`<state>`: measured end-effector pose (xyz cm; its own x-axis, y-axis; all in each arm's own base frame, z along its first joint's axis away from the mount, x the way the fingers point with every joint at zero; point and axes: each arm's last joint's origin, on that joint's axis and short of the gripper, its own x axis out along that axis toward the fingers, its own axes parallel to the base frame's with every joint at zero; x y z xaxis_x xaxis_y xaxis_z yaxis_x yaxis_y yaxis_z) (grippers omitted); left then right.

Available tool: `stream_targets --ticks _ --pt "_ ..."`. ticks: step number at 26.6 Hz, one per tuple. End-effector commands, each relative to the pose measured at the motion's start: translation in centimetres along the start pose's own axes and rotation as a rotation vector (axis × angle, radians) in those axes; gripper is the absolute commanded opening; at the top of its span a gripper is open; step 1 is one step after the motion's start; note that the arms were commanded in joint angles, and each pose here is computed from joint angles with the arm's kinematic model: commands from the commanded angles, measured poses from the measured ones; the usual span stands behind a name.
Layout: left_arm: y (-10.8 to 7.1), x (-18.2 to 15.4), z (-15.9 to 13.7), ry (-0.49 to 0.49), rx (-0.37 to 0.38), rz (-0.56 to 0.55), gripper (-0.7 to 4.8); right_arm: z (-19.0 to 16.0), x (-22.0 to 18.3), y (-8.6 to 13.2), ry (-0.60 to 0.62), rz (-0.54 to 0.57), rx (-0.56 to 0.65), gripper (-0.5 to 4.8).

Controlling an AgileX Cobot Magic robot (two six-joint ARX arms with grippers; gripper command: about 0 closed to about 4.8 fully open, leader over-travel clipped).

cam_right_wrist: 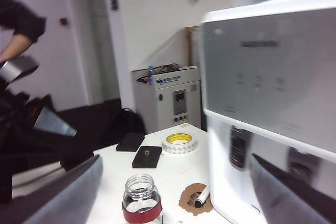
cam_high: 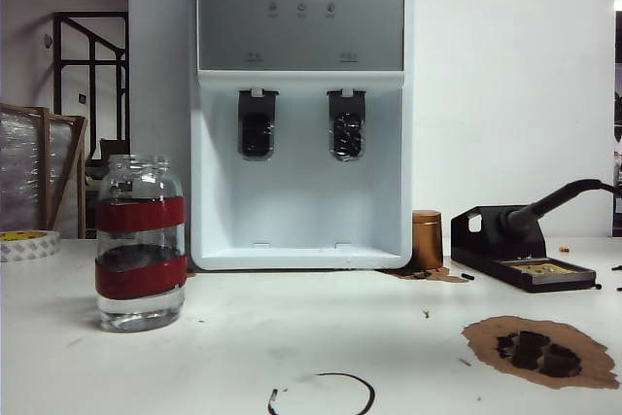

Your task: Pick up the water bottle with two loops of red belts, then reach the front water dispenser and gently press the gray-black baffle horizontally to get a little water.

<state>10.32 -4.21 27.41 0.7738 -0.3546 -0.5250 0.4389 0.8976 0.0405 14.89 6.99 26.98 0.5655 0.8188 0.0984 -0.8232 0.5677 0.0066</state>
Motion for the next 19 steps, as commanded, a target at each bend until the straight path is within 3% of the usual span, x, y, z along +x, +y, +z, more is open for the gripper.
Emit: stream_targets --ticks 1,6,14,19 --pt "0.0 0.0 0.2 -0.009 0.006 0.000 3.75 -1.5 2.6 1.3 0.051 0.040 -0.084 4.67" --pt "0.0 0.0 0.2 -0.016 0.005 0.002 3.74 -5.2 5.9 2.7 0.066 0.056 -0.022 4.79" --pt "0.0 0.0 0.2 -0.011 0.006 0.002 3.74 -9.5 8.8 1.9 0.026 0.062 0.148 4.79" --pt "0.0 0.0 0.2 -0.011 0.006 0.002 3.74 -11.9 9.7 2.3 0.048 0.085 0.191 4.79"
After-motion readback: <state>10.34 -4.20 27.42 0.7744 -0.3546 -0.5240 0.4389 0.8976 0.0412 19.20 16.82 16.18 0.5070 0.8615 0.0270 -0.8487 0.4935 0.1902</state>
